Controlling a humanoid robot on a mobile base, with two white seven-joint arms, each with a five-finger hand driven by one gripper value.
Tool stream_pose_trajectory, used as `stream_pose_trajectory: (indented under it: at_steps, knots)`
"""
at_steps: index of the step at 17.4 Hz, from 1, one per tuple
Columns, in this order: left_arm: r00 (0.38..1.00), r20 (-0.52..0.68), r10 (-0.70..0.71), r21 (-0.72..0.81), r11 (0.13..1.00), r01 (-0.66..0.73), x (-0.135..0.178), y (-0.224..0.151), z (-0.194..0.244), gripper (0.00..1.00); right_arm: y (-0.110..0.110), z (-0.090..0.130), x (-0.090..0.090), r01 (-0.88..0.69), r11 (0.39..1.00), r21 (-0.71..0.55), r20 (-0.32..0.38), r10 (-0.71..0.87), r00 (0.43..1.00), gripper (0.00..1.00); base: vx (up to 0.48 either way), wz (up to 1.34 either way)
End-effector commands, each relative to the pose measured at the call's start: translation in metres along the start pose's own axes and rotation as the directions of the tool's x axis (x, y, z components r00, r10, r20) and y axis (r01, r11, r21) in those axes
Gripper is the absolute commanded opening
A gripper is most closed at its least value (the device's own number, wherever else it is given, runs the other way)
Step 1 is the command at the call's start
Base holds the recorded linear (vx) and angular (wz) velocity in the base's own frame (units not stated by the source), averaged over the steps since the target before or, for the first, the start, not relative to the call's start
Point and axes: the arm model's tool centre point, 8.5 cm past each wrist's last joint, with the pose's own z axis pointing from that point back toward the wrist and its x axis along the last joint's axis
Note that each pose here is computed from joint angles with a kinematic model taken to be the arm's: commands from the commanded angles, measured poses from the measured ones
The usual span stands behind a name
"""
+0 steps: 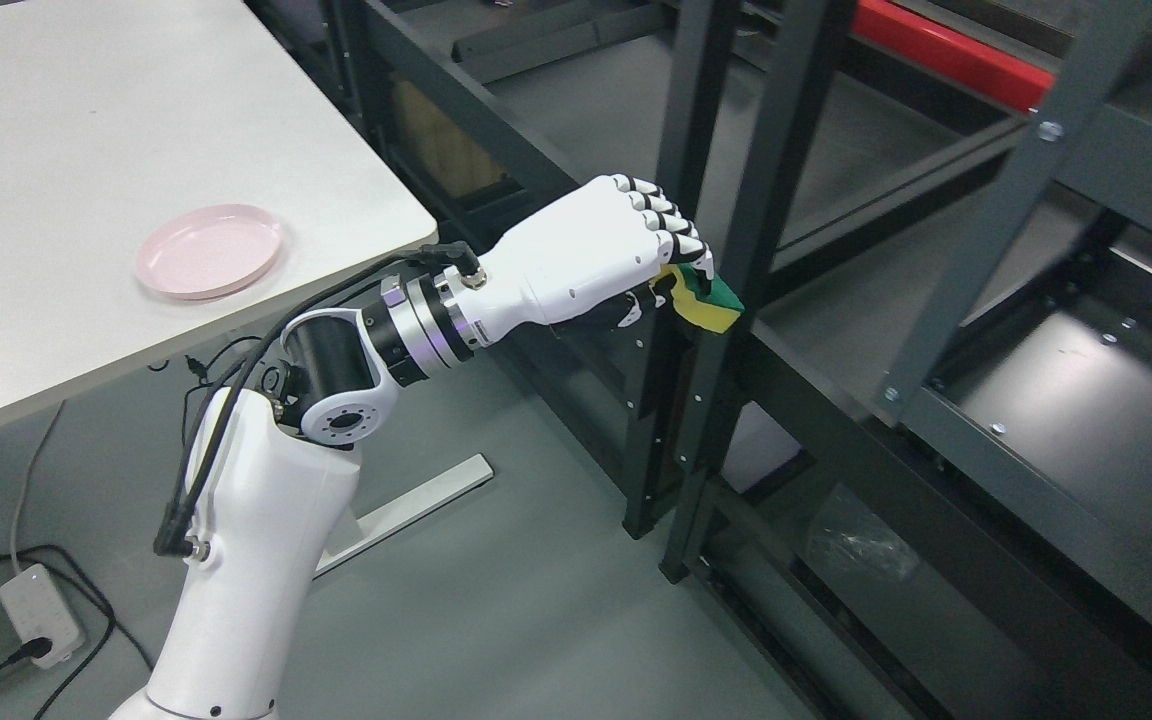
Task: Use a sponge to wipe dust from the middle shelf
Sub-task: 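Carry the sponge toward the grey shelf while the robot turns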
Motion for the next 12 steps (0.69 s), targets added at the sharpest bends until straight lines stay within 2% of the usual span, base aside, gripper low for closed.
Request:
stream_pose_trajectory:
  at_steps: [1, 5, 8, 12]
  knots:
    - [0.982, 0.180, 0.057, -0.045, 0.998, -0.049, 0.045, -0.018, -0.040, 0.01, -0.010, 0.000, 0.010, 0.003, 1.000, -0.014, 0.023, -0.003, 1.000, 1.00, -0.232, -0.62]
    - [0.970, 0.242, -0.033, -0.030, 0.999, 0.041, 0.047, 0.014, -0.062, 0.01, -0.010, 0.000, 0.010, 0.003, 1.000, -0.014, 0.023, -0.003, 1.000, 1.00, -0.248, -0.62]
    - [0.961, 0.271, -0.061, -0.033, 0.997, 0.072, 0.051, 0.021, -0.071, 0.01, -0.010, 0.000, 0.010, 0.003, 1.000, -0.014, 0.023, -0.003, 1.000, 1.00, -0.199, -0.54]
    - [0.936, 0.307, -0.173, 0.002, 0.983, 0.181, 0.048, 0.065, -0.092, 0.01, -0.010, 0.000, 0.010, 0.003, 1.000, -0.014, 0.023, -0.003, 1.000, 1.00, -0.182, -0.59]
